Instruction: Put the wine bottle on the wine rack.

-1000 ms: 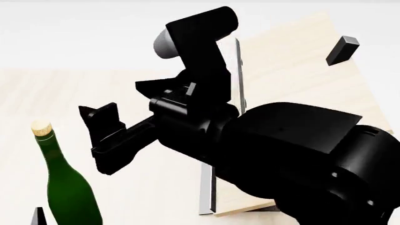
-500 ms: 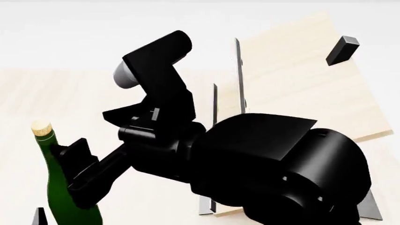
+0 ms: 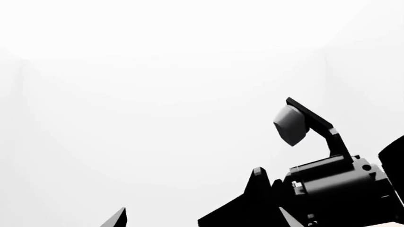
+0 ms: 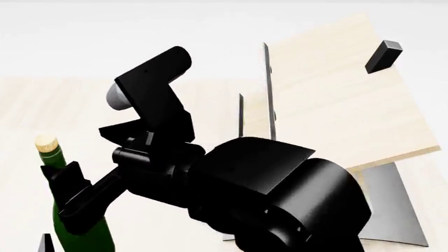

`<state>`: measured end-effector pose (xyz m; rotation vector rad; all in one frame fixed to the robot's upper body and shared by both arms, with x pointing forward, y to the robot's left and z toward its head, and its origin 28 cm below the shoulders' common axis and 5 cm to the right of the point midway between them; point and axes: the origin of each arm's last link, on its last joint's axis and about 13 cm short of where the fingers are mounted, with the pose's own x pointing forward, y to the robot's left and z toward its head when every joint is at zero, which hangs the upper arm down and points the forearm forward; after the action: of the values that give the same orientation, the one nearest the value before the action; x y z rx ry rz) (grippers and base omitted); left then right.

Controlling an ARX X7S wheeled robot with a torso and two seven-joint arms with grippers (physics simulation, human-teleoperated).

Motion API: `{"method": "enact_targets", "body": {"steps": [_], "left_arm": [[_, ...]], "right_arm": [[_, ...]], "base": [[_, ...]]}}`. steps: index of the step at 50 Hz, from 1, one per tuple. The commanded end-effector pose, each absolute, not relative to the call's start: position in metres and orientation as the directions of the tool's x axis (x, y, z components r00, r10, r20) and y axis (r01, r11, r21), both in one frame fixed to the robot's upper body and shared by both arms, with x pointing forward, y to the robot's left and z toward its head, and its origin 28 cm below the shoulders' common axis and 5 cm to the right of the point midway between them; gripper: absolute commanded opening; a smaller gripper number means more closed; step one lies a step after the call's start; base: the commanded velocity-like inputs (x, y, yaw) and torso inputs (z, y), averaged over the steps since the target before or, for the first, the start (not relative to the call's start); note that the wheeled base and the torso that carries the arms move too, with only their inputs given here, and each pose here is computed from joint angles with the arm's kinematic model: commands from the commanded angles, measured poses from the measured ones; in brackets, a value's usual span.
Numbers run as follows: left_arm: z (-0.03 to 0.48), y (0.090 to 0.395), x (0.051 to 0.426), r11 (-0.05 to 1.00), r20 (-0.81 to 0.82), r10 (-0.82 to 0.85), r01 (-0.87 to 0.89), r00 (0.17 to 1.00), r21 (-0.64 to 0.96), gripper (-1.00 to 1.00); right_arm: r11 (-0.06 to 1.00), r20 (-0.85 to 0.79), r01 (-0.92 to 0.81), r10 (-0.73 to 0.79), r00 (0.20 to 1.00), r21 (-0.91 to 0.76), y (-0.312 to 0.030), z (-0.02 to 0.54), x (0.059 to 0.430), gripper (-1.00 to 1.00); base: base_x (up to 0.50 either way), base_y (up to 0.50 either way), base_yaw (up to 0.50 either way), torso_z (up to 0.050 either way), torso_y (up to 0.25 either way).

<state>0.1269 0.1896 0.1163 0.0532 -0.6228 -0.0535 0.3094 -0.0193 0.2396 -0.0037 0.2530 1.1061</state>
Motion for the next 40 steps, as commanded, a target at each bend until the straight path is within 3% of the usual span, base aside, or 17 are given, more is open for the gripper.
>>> {"method": "enact_targets", "body": {"steps": [1, 15, 27, 40], "left_arm": [[0.116, 0.19, 0.127, 0.997, 0.581, -0.066, 0.035, 0.811, 0.064, 1.0], [0.116, 0.189, 0.128, 0.997, 0.578, -0.067, 0.037, 0.813, 0.064, 1.0], [0.116, 0.189, 0.127, 0.997, 0.58, -0.068, 0.039, 0.811, 0.064, 1.0], [0.116, 0.189, 0.127, 0.997, 0.579, -0.068, 0.04, 0.812, 0.062, 1.0]], "right_arm": [[0.469, -0.182, -0.879, 0.875, 0.449, 0.085, -0.009, 0.23, 0.318, 1.0], [0.511, -0.167, -0.853, 0.855, 0.491, 0.11, 0.003, 0.217, 0.337, 1.0], [0.462, -0.156, -0.873, 0.884, 0.44, 0.158, 0.016, 0.209, 0.337, 1.0], [0.459, -0.142, -0.869, 0.887, 0.439, 0.185, 0.024, 0.202, 0.347, 1.0]], "base": [[0.0, 0.0, 0.0, 0.0, 0.0], [0.0, 0.0, 0.0, 0.0, 0.0], [0.0, 0.0, 0.0, 0.0, 0.0], [0.0, 0.0, 0.0, 0.0, 0.0]]}}
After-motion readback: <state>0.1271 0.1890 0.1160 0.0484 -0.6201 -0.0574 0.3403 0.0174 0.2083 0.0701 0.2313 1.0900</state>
